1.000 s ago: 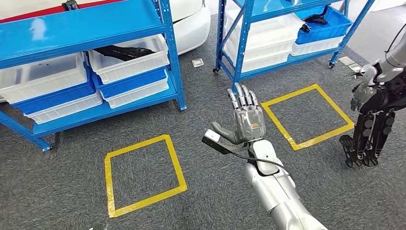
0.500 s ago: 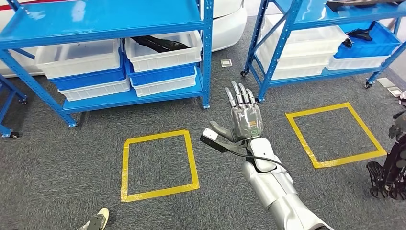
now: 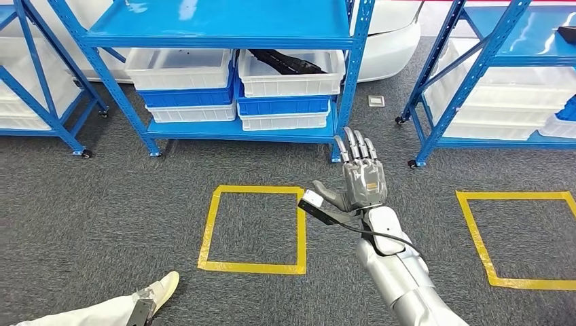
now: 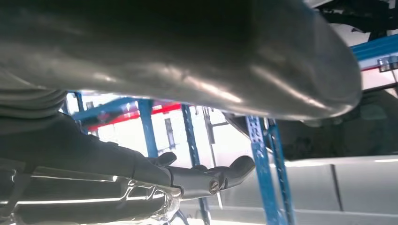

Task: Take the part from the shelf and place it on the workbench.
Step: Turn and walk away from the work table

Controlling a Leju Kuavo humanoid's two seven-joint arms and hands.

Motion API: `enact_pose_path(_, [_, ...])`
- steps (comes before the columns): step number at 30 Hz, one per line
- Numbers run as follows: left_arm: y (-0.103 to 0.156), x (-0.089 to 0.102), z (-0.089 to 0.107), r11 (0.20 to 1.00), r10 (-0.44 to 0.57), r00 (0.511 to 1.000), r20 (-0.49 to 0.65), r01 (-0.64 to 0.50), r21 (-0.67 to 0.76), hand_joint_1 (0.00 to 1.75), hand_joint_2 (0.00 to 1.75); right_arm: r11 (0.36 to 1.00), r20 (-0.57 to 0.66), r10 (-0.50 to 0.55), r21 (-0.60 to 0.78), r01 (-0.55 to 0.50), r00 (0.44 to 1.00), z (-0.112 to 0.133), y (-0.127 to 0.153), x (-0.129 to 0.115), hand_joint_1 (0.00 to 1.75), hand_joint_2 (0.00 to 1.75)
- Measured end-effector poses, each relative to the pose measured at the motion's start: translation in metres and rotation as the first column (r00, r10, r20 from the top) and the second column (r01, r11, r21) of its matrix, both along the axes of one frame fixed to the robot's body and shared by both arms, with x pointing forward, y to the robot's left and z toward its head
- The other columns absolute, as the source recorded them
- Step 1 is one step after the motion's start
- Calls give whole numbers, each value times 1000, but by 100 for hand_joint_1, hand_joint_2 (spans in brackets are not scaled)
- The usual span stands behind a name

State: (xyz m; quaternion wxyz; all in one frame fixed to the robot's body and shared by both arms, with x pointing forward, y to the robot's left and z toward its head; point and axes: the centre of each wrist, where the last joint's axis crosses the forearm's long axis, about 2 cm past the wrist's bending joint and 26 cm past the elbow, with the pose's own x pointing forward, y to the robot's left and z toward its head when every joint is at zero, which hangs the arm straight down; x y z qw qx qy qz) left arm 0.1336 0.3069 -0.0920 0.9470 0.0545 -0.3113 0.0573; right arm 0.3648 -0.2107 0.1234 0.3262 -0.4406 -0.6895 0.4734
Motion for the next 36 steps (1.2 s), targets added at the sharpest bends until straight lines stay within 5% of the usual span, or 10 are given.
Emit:
enact_pose_path(10, [3,5,1,1000,-7,1000,0,7,5,0,0,993,-133,-106,43,113,985,-36,-27,-13,0,0])
enact_pose_path(16, [3,5,2,1000,-12,1000,-18,12,2,0,0,908,-385,-314,146,393,868,-96,-90,-46,0,0])
enact_pose_path(25, [4,4,1,1000,-11,1000,-21,11,3,0,0,872,-469,-373,117,476,800,-118,-112,-67,0,0])
enact_pose_path(31, [3,2,1,1000,19,1000,-15,-19,-1,0,0,671,-656,-522,78,737,545,-151,-143,-111,0,0])
enact_pose_path(33, [3,-3,-1,999,36,999,-8,-36,-1,0,0,562,-750,-538,21,827,384,-170,-154,-144,0,0])
enact_pose_path(36, [3,-15,-4,999,48,999,4,-48,-1,0,0,428,-867,-493,-173,887,69,-201,-155,-210,0,0])
